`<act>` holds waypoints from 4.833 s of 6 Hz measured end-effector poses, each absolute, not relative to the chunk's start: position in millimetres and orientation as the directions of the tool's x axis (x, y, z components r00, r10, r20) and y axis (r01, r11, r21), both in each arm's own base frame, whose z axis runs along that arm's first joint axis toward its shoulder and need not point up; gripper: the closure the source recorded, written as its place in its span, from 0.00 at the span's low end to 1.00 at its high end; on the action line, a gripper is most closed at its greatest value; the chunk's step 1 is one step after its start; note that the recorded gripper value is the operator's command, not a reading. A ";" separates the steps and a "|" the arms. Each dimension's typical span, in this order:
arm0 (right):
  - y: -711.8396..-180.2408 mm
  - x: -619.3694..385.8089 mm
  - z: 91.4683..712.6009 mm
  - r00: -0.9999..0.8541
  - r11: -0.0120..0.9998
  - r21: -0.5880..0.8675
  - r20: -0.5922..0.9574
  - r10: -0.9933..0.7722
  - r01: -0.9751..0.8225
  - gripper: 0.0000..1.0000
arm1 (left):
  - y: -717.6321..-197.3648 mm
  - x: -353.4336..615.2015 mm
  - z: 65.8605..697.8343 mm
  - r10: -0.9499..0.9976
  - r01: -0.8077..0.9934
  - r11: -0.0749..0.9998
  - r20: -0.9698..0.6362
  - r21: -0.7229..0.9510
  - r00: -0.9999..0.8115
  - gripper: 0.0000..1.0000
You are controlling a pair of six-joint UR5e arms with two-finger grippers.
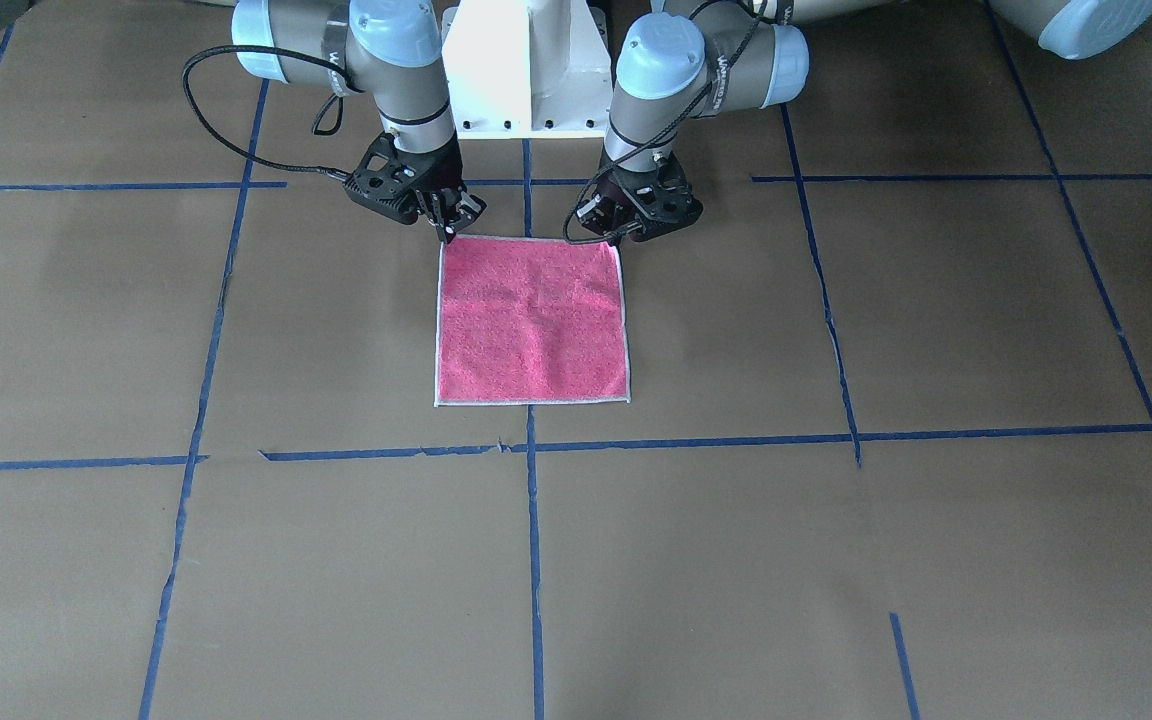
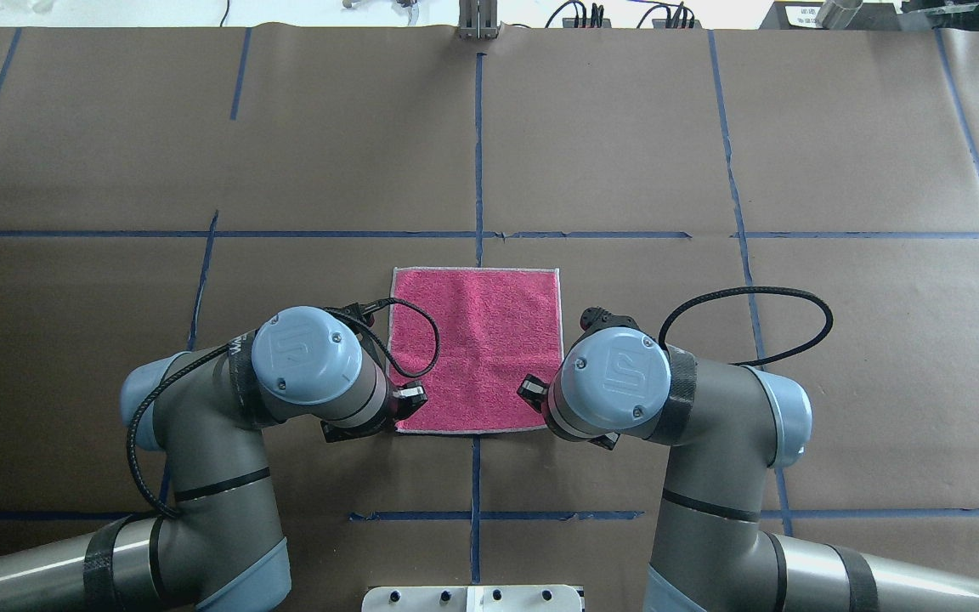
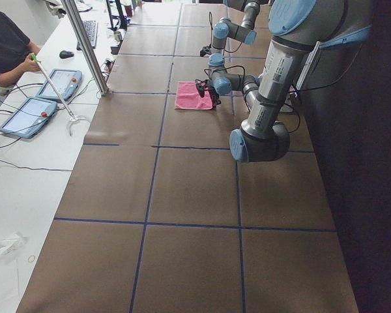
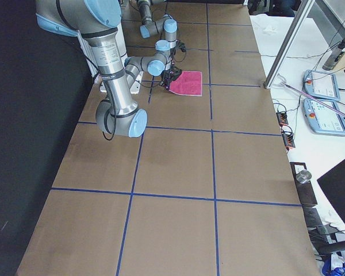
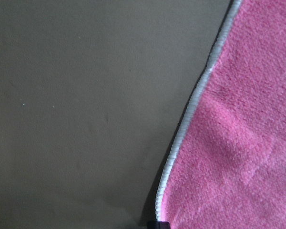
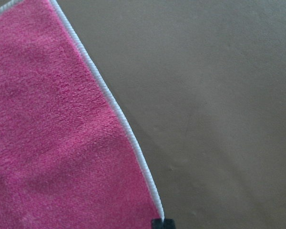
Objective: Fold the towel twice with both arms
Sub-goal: 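Lift the near edge with both grippers and fold it over the far edge, then release the fold and raise the right gripper while the left gripper holds on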
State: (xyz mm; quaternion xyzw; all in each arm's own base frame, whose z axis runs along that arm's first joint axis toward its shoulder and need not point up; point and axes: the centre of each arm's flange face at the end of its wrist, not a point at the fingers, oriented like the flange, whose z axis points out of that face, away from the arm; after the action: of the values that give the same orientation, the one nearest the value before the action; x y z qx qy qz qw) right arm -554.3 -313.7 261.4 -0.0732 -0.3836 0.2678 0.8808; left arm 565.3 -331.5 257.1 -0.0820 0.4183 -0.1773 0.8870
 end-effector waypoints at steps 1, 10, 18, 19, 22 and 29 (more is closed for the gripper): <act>-313.5 -552.6 260.6 0.560 0.846 -0.336 0.638 0.528 -0.415 0.98 | -329.6 560.4 249.3 -0.385 0.245 0.923 -0.723 -0.297 0.574 1.00; -393.5 -507.2 227.3 0.452 0.791 -0.351 0.673 0.585 -0.501 0.98 | -385.2 524.2 228.5 -0.502 0.388 0.855 -0.735 -0.344 0.456 1.00; -454.7 -526.0 244.1 0.483 0.763 -0.365 0.609 0.629 -0.533 0.95 | -455.5 539.1 237.3 -0.507 0.455 0.838 -0.738 -0.301 0.445 1.00; -456.9 -528.9 245.6 0.487 0.762 -0.364 0.605 0.630 -0.535 0.92 | -459.9 545.4 236.7 -0.507 0.456 0.838 -0.738 -0.300 0.445 0.99; -461.4 -536.0 244.6 0.489 0.760 -0.365 0.599 0.634 -0.538 0.00 | -466.8 552.1 238.0 -0.510 0.460 0.836 -0.734 -0.299 0.449 0.25; -449.6 -445.8 244.0 0.437 0.756 -0.461 0.623 0.648 -0.465 0.00 | -437.5 543.9 251.4 -0.549 0.450 0.814 -0.740 -0.368 0.388 0.27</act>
State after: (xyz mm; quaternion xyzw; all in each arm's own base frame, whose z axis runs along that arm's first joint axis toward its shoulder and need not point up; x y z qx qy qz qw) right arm -445.8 -449.6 244.0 -0.1108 -0.4146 0.3311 0.8403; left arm 543.9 -437.5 251.4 -0.0533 0.4643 -0.3004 0.8314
